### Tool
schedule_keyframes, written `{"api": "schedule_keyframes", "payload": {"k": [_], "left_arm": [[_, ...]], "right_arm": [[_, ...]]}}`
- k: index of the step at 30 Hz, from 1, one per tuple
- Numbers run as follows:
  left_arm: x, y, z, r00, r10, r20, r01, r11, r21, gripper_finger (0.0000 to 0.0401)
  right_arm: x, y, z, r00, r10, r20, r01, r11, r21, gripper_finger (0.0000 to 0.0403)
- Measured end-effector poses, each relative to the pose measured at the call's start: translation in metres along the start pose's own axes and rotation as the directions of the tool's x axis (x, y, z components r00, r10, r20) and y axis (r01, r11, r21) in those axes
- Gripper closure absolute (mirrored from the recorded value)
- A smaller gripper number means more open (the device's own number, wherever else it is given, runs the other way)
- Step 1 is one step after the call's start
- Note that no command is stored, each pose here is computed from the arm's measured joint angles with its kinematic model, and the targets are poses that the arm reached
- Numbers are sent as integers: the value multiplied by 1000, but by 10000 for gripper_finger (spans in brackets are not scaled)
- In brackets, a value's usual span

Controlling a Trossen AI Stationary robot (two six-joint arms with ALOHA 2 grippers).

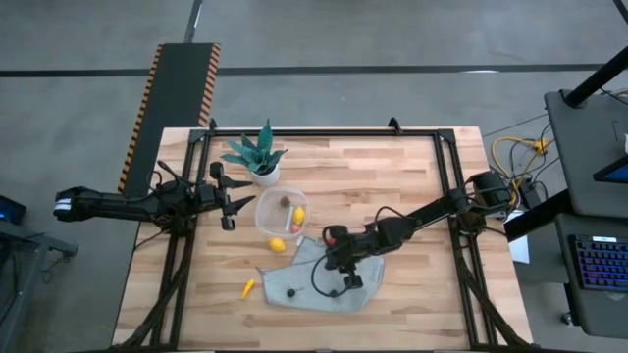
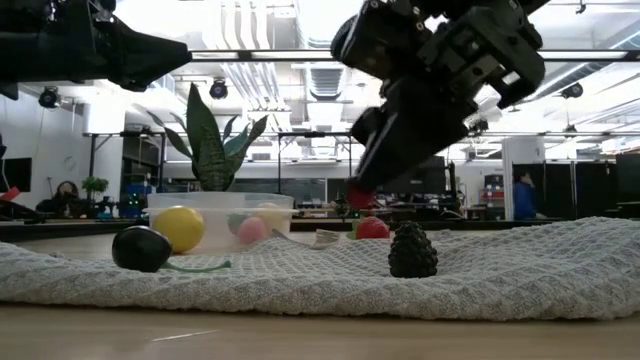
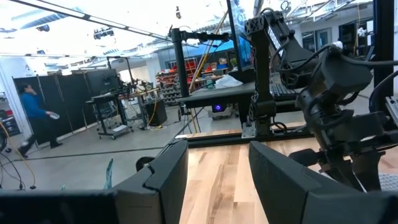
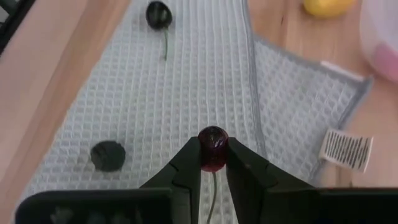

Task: Pick and placing Produce into tupperware
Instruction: Put the red cherry into the container

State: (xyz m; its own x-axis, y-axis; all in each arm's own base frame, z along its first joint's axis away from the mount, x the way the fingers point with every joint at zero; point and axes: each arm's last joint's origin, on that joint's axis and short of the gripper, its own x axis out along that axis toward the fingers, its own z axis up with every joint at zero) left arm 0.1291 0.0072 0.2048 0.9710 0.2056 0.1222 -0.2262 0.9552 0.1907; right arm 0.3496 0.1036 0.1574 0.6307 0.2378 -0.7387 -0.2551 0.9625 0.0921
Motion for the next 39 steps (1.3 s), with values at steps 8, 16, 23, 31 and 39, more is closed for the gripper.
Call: {"api": "schedule_keyframes", "payload": {"k": [8,16,23,31,39], "left_arm": [[0,0,0,1000,0,0,0,1000,0,244],[0,0,0,1000,0,0,0,1000,-1,244],[0,0,0,1000,0,0,0,1000,-1,244],[0,0,0,1000,1,1,-1,1000,-1,244],[0,0,0,1000,0,1,0,1000,-1,244]], "right_arm": [[-5,-3,20,998,-19,60,27,989,-142,347],[-12,-22,40,989,-76,124,102,971,-214,347],[-19,-44,52,979,-119,166,160,954,-255,347],[-28,-67,67,956,-148,252,230,914,-335,347],[-38,-90,77,937,-172,305,276,898,-343,347]]}}
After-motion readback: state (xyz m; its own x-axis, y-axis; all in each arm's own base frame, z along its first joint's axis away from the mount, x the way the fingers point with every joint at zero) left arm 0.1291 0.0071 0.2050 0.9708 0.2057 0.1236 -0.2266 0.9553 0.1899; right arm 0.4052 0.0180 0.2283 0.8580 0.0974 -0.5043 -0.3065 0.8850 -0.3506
